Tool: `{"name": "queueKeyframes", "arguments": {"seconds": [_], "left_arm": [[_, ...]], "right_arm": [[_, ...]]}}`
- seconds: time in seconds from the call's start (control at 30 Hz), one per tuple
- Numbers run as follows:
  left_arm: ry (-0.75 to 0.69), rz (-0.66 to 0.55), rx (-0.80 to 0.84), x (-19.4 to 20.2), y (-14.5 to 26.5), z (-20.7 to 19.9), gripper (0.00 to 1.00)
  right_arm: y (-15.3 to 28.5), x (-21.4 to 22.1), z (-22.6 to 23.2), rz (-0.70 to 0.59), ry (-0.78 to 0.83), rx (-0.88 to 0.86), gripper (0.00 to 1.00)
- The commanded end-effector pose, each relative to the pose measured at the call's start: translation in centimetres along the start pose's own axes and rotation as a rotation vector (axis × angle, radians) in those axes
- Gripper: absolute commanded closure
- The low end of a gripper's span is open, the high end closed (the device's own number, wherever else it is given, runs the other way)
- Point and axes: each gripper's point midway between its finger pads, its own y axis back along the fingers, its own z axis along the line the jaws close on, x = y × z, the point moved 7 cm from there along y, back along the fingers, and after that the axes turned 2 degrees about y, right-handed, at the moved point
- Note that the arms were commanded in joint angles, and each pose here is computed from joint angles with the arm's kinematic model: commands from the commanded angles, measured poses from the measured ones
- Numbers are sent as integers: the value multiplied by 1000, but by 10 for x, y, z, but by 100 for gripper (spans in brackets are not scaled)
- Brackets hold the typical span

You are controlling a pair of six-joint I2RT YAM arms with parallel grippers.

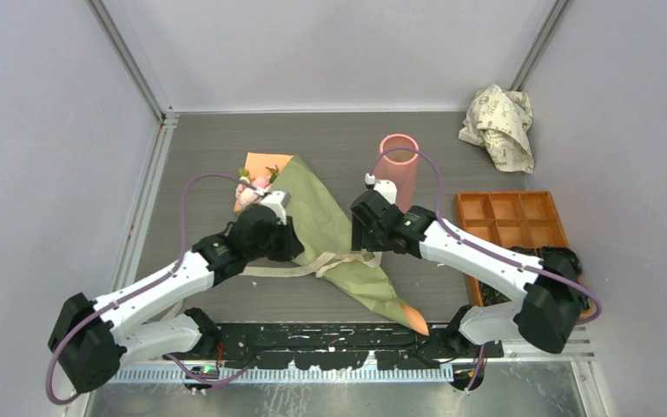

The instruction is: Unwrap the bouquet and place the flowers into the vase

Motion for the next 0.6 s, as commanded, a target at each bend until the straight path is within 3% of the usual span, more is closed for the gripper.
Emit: {"name": "queueKeyframes", "arguments": {"seconds": [0.0,0.1,0.23,0.57], "left_arm": [[-205,39,190,3,-2,-57,84],[-379,56,93,14,-2,-79,86],[-500,101,37,30,-8,-97,89],[-561,136,-81,53,-40,-84,89]], "right_arm": [[25,-16,1,-82,-48,-26,36],[30,-19,3,-91,-64,-45,36],[35,-21,1,-107,-78,-49,37],[55,-21,-6,-154,-113,-90,37]]}}
